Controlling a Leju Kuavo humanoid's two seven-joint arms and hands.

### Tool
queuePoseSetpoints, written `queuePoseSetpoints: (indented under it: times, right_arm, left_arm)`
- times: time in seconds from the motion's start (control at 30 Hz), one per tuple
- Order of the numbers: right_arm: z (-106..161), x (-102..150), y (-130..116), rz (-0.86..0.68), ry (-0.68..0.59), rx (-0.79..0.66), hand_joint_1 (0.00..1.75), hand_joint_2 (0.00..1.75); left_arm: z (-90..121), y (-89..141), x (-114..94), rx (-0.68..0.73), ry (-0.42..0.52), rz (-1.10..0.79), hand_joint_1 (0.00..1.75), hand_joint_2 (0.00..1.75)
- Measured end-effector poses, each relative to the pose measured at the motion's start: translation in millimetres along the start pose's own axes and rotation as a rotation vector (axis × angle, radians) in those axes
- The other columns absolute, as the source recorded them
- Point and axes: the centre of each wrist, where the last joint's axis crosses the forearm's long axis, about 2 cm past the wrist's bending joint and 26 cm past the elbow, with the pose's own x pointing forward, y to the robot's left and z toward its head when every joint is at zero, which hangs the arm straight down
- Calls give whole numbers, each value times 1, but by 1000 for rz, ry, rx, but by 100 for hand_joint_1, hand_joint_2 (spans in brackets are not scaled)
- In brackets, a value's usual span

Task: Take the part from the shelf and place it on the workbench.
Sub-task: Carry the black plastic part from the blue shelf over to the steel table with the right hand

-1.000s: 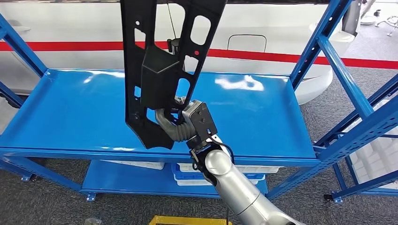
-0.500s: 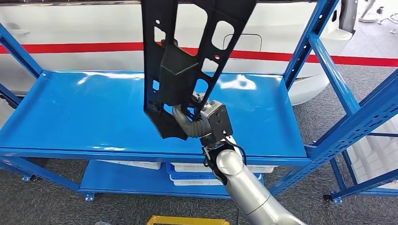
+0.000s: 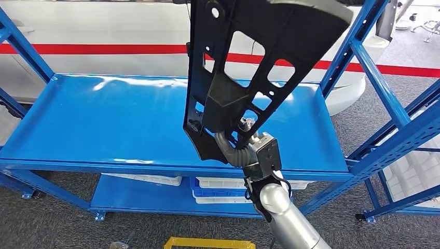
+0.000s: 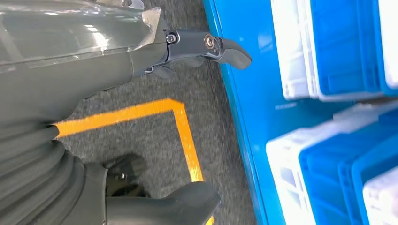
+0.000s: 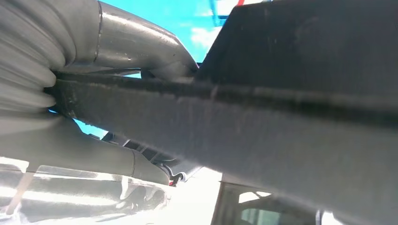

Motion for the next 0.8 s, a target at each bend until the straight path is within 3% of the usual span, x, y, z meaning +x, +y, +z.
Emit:
queuePoseSetpoints:
  times: [0.8]
  right_arm:
    - [18, 7, -9, 44, 3, -102, 175, 175]
  left_arm:
    - [-6, -2, 4, -18, -11, -18, 0, 175]
